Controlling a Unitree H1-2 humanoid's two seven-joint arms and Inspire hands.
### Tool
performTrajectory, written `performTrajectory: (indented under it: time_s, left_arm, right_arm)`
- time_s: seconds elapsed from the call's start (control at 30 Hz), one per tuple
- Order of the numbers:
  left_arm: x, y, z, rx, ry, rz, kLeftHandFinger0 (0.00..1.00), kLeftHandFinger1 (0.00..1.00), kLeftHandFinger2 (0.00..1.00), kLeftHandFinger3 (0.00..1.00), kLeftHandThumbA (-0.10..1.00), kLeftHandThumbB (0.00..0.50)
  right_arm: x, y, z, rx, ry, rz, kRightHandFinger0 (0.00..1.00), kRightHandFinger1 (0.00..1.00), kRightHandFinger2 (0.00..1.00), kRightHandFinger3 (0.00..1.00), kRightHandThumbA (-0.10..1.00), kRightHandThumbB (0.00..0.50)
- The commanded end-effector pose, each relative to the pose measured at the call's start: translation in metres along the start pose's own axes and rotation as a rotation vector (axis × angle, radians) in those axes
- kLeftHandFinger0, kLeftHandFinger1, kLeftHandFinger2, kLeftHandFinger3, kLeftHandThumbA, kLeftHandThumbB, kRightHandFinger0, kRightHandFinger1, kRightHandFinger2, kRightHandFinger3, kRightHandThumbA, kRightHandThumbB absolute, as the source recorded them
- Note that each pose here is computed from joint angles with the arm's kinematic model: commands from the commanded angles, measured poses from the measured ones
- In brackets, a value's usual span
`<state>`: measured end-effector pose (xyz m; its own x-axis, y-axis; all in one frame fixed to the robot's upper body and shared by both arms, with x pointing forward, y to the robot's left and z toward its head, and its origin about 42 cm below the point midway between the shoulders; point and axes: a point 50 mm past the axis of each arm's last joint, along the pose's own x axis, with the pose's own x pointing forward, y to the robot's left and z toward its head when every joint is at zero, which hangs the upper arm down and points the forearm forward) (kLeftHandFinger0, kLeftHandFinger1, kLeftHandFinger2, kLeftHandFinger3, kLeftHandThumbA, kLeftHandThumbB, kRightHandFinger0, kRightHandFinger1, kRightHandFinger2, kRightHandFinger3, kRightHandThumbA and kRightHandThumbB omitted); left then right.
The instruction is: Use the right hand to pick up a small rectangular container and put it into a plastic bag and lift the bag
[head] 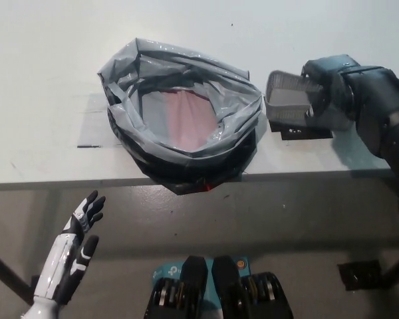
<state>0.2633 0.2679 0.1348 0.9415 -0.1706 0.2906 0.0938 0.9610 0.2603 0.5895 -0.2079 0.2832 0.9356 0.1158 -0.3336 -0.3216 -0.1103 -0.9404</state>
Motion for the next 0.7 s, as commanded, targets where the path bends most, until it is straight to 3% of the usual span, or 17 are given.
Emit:
performTrajectory:
  time_s: [0.0,0.03,0.07,0.17,0.27,0.43,0.5,0.67]
  left_arm:
    - [0.005,0.005,0.010,0.013,-0.048,-0.023,1.00,1.00,1.00,1.00,0.91,0.327]
    - [0.005,0.005,0.010,0.014,-0.049,-0.022,1.00,1.00,1.00,1.00,0.91,0.320]
    - [0.005,0.005,0.010,0.013,-0.048,-0.021,1.00,1.00,1.00,1.00,0.90,0.317]
    - [0.003,0.005,0.010,0.012,-0.042,-0.021,1.00,1.00,1.00,1.00,0.90,0.315]
    - [0.002,0.006,0.009,0.009,-0.039,-0.022,1.00,1.00,1.00,1.00,0.89,0.307]
    - [-0.001,0.006,0.008,0.007,-0.028,-0.023,1.00,1.00,1.00,1.00,0.88,0.310]
    - [-0.004,0.006,0.008,0.006,-0.019,-0.020,1.00,1.00,1.00,1.00,0.87,0.300]
    - [-0.005,0.005,0.007,0.009,-0.016,-0.019,1.00,1.00,1.00,1.00,0.87,0.303]
  right_arm:
    - [-0.003,0.000,-0.010,0.090,-0.081,-0.184,0.00,0.45,0.81,0.84,-0.10,0.190]
    - [-0.003,-0.001,-0.011,0.100,-0.081,-0.192,0.00,0.49,0.86,0.89,-0.10,0.187]
    - [-0.004,-0.006,-0.013,0.115,-0.086,-0.203,0.05,0.54,0.89,0.85,-0.10,0.206]
    - [-0.007,-0.018,-0.020,0.183,-0.110,-0.249,0.00,0.48,0.84,0.79,-0.10,0.209]
    - [-0.012,-0.039,-0.026,0.316,-0.130,-0.324,0.02,0.54,0.90,0.89,-0.10,0.168]
    - [-0.019,-0.068,-0.035,0.504,-0.178,-0.405,0.07,0.58,0.89,0.93,-0.10,0.150]
    - [-0.029,-0.103,-0.036,0.584,-0.219,-0.467,0.11,0.61,0.93,0.98,-0.10,0.134]
    - [-0.052,-0.151,-0.029,0.647,-0.297,-0.556,0.05,0.53,0.91,1.00,-0.10,0.130]
